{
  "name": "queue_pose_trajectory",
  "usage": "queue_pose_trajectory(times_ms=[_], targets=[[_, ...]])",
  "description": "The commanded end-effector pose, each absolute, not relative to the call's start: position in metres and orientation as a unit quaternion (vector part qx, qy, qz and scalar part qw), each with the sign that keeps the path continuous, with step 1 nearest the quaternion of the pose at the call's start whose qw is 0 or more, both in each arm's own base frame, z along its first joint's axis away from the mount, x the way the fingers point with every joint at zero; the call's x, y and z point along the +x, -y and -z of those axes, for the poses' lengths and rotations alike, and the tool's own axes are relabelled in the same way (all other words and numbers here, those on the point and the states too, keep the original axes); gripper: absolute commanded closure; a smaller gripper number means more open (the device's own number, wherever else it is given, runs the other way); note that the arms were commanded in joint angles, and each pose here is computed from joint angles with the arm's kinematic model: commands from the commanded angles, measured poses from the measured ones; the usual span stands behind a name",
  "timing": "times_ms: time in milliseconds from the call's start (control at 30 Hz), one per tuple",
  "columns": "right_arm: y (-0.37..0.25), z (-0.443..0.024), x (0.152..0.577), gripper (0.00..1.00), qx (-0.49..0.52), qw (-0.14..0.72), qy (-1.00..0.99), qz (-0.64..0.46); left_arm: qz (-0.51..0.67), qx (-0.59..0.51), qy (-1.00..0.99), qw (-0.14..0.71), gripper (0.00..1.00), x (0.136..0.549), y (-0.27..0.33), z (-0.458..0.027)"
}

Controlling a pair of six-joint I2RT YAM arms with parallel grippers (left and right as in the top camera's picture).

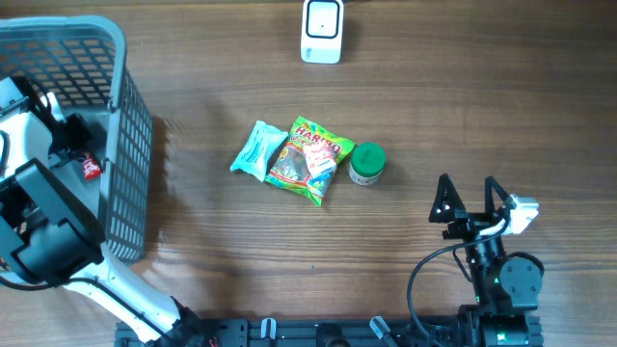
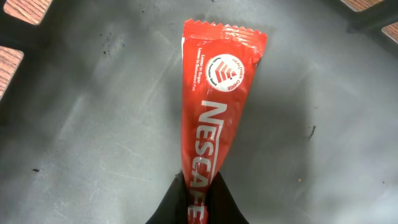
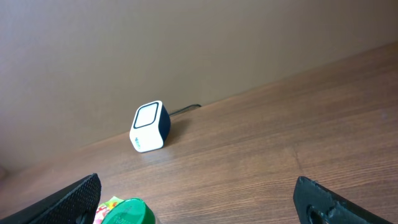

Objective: Scan the item barcode

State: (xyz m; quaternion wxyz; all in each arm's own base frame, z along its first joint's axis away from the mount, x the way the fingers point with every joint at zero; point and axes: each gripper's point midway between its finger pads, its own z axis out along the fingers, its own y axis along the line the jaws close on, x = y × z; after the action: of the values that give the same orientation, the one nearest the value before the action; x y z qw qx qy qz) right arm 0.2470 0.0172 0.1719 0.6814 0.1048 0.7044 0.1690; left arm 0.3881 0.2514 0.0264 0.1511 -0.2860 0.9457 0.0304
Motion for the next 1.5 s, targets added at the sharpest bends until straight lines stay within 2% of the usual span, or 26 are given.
queue_pose_trajectory(times_ms=[0, 100, 233, 433, 533, 700, 767, 867, 1000, 1100, 1133, 1267, 1467], targets=[[-0.016, -0.173, 0.247, 0.00, 0.109, 0.683, -0.702, -0.169, 0.001, -0.300, -0.948, 0.107, 0.96, 0.373, -0.236, 0.006], [-0.016, -0.173, 0.247, 0.00, 0.109, 0.683, -0.702, -0.169, -0.012, -0.297, -0.943, 0.149, 0.96, 0.383, -0.243, -0.030], [-0.016, -0.173, 0.247, 0.00, 0.109, 0.683, -0.702, -0.169, -0.035, -0.300, -0.923, 0.239, 0.96, 0.392, -0.249, -0.111], [-0.016, -0.173, 0.247, 0.00, 0.109, 0.683, -0.702, -0.169, -0.020, -0.347, -0.900, 0.265, 0.96, 0.390, -0.244, -0.138], [-0.016, -0.173, 0.247, 0.00, 0.109, 0.683, -0.702, -0.169, 0.028, -0.346, -0.882, 0.319, 0.96, 0.397, -0.227, -0.181], [-0.016, -0.173, 0.247, 0.00, 0.109, 0.683, -0.702, -0.169, 0.146, -0.368, -0.807, 0.439, 0.96, 0.381, -0.175, -0.302], [-0.016, -0.173, 0.247, 0.00, 0.109, 0.683, -0.702, -0.169, 0.209, -0.372, -0.782, 0.454, 0.96, 0.373, -0.151, -0.332], [-0.016, -0.173, 0.247, 0.00, 0.109, 0.683, -0.702, -0.169, 0.334, -0.320, -0.763, 0.451, 0.96, 0.361, -0.097, -0.372], [-0.016, -0.173, 0.247, 0.00, 0.109, 0.683, -0.702, -0.169, 0.393, -0.269, -0.796, 0.373, 0.96, 0.355, -0.036, -0.352], [-0.016, -0.173, 0.247, 0.00, 0.109, 0.683, -0.702, -0.169, 0.411, -0.157, -0.835, 0.332, 0.96, 0.352, 0.036, -0.335], [-0.016, -0.173, 0.247, 0.00, 0.109, 0.683, -0.702, -0.169, 0.402, -0.112, -0.851, 0.318, 0.96, 0.349, 0.067, -0.328], [-0.016, -0.173, 0.247, 0.00, 0.109, 0.683, -0.702, -0.169, 0.295, -0.059, -0.911, 0.282, 0.96, 0.336, 0.132, -0.281], [-0.016, -0.173, 0.247, 0.00, 0.109, 0.683, -0.702, -0.169, 0.267, 0.047, -0.942, 0.200, 0.96, 0.284, 0.234, -0.207]])
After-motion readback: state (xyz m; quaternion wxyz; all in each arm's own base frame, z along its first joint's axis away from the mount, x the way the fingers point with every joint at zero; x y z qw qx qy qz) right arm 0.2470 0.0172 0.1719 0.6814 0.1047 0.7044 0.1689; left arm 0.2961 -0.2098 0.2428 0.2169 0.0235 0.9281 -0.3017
